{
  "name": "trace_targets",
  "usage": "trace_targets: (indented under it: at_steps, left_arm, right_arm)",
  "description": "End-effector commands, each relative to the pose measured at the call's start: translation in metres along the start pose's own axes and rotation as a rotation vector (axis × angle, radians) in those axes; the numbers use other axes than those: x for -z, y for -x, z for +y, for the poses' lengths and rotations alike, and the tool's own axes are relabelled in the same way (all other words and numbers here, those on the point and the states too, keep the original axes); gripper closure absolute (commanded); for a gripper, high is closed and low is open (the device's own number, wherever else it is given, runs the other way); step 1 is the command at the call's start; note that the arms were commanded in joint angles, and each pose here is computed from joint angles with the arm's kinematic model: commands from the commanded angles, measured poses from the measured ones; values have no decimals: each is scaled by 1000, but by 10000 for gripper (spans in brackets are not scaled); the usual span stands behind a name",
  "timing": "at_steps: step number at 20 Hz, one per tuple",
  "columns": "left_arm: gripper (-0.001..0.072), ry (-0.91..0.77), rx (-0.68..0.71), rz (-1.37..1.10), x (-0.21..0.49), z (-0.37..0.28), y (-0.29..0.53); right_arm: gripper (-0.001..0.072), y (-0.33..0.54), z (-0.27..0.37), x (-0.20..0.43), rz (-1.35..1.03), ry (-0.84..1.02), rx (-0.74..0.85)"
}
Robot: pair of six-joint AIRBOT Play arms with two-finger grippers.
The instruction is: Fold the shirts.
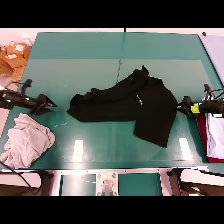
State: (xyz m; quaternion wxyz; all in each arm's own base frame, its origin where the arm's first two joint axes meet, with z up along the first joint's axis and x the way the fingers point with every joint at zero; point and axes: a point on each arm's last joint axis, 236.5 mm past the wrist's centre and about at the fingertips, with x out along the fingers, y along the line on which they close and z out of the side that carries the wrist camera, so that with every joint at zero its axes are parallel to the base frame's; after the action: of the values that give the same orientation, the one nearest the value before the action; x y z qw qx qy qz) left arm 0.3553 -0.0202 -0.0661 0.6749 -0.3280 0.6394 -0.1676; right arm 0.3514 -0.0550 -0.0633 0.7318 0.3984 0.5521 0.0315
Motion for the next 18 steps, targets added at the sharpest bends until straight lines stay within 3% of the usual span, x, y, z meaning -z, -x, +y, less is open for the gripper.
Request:
trace_targets:
  at_steps: [1,5,14,15,16,18]
  left_arm:
    - [183,-70,-39,-25,5,-7,-50]
    - [183,-201,-109,15,16,-20,-80]
    - [185,-302,-166,124,29,-25,-74]
    - [352,-305,-176,117,27,-24,-73]
    - [571,-309,-181,105,24,-23,-74]
    - [557,-307,-181,98,23,-22,-76]
  right_arm:
    - [691,6,4,-2,-1,21,-9]
    - [692,5,6,-1,1,47,-9]
    - [692,5,6,-1,1,55,-8]
    - [692,4,5,-2,-2,54,-7]
    - [691,4,5,-3,-4,54,-6]
    - [691,4,5,-3,-4,53,-6]
